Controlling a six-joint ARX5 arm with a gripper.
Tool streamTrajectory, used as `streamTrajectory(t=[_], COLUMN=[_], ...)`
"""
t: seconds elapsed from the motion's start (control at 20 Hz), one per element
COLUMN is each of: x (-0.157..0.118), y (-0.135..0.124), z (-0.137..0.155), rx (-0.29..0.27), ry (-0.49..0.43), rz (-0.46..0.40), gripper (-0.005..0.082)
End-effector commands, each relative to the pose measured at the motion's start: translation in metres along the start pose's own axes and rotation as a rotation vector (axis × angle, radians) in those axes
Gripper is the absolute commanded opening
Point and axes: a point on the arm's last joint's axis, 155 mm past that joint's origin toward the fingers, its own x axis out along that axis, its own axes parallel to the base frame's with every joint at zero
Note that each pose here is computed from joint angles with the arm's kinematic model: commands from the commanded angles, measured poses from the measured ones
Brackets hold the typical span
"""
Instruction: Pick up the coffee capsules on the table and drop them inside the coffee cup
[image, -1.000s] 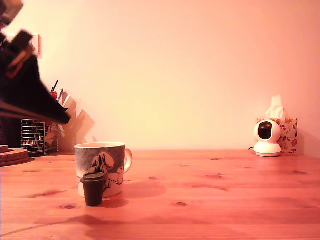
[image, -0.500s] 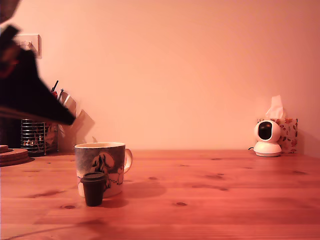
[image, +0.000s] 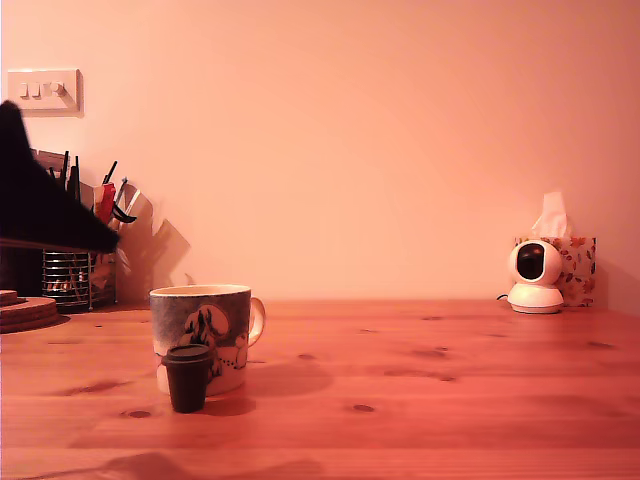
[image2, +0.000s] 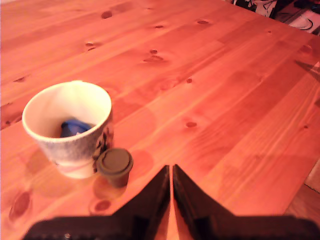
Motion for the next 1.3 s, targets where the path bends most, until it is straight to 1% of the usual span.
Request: streamTrajectory(t=[0.0, 0.75, 0.85, 0.9, 0.95, 1.0, 1.05, 1.1, 1.15, 1.25], x=[0.0, -0.002, -0.002, -0.002, -0.001, -0.001, 0.0, 0.001, 0.003, 0.006], y=[0.002, 0.002, 0.002, 0.002, 0.002, 0.002, 0.003, 0.003, 0.003, 0.004], z=[-0.012, -0.013, -0.013, -0.013, -0.014, -0.015, -0.017, -0.019, -0.023, -0.03], rx=[-0.022, -0.022, -0.051, -0.056, -0.067, -0.068, -0.07, -0.072, -0.074, -0.078], ry=[0.015, 0.01, 0.011, 0.012, 0.017, 0.02, 0.028, 0.038, 0.051, 0.079], rz=[0.014, 0.017, 0.017, 0.017, 0.017, 0.018, 0.019, 0.02, 0.02, 0.022], gripper=[-0.0024, -0.0024, -0.0024, -0.0015, 0.0052, 0.0179, 0.0363, 0.0506, 0.0551, 0.055])
